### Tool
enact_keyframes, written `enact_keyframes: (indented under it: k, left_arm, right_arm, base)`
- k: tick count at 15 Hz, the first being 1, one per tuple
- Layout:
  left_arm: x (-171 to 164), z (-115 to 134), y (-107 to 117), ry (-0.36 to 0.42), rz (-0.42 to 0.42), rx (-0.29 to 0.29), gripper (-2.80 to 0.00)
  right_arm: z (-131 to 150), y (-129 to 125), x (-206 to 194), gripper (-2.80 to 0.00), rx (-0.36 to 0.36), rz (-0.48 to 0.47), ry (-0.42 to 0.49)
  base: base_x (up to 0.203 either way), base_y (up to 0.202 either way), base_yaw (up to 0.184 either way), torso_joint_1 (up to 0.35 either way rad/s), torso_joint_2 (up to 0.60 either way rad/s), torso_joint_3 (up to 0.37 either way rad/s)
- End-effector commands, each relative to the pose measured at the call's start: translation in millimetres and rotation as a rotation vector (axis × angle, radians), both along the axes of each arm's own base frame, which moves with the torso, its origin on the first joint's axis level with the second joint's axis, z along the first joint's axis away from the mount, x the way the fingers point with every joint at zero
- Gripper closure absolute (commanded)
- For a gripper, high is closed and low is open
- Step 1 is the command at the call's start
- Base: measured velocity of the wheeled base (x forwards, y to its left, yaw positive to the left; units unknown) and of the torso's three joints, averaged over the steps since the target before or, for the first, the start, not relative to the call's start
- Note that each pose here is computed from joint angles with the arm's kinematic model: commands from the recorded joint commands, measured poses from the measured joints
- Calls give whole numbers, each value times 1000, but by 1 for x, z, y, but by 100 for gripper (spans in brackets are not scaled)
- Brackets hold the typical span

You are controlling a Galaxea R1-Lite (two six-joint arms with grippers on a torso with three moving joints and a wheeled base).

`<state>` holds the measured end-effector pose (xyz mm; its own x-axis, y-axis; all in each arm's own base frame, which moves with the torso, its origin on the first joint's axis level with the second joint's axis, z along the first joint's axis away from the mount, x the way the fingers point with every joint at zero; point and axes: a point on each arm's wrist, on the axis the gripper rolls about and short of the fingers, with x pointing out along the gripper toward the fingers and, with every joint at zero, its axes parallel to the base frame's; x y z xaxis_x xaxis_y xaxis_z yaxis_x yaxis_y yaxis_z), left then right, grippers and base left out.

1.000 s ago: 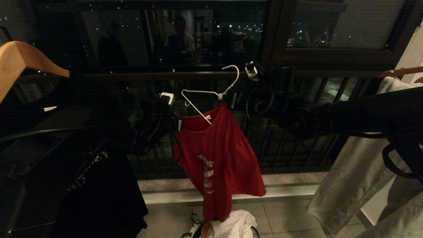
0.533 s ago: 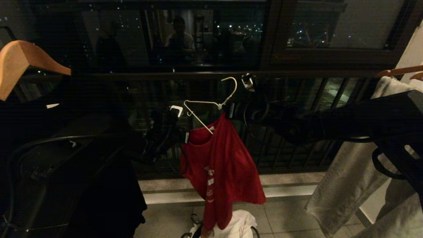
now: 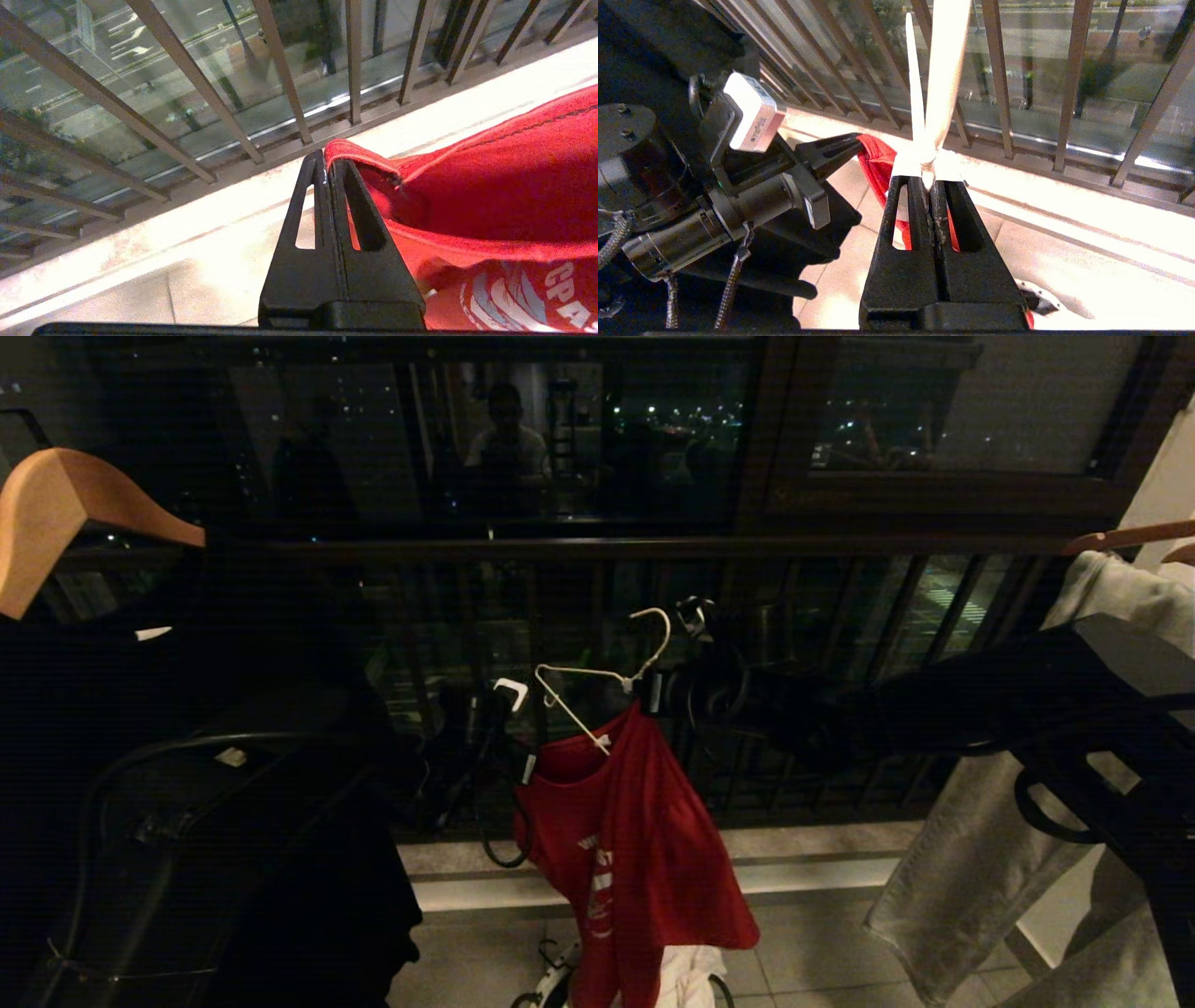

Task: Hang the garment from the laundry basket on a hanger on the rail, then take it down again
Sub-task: Take the clothes off the clothes rack

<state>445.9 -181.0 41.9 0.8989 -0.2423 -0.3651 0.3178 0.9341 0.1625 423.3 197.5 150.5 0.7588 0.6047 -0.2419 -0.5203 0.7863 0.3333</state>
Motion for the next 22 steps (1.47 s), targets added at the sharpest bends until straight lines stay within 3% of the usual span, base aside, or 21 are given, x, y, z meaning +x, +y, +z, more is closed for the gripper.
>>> enact_keyframes:
  k: [1,4,5,12,15,18,19,22]
  left_arm:
    - [1,-7,0,-13,-5,11,0]
    - [2,-12,-1,-10,-10,25,0]
    - [2,-12,-1,-11,-11,25,-280]
    - [5,-3,-1,-36,-7,15,-280]
    - [3,21,4,-78,3,-7,-280]
    - [-8,68,12,-154,13,-44,-280]
    - [-12,77,15,-164,14,-50,0]
    - [-27,108,23,-168,17,-61,0]
  right_arm:
    - [-6,0,1,0,-4,0,11]
    - [-7,0,0,0,-7,0,17]
    - [-7,0,0,0,-6,0,16]
    - [-6,2,-1,0,-8,4,14]
    - [-7,2,-1,0,-13,2,15]
    - [-10,4,-2,0,-47,8,21]
    - [-10,4,-2,0,-57,9,25]
    - [-7,5,-3,0,-117,21,89]
  base:
    - [0,0,0,0,0,0]
    - [0,0,0,0,0,0]
    - [0,0,0,0,0,0]
    - [0,0,0,0,0,0]
    - [0,0,0,0,0,0]
    - [0,0,0,0,0,0]
    - [0,0,0,0,0,0]
    - [0,0,0,0,0,0]
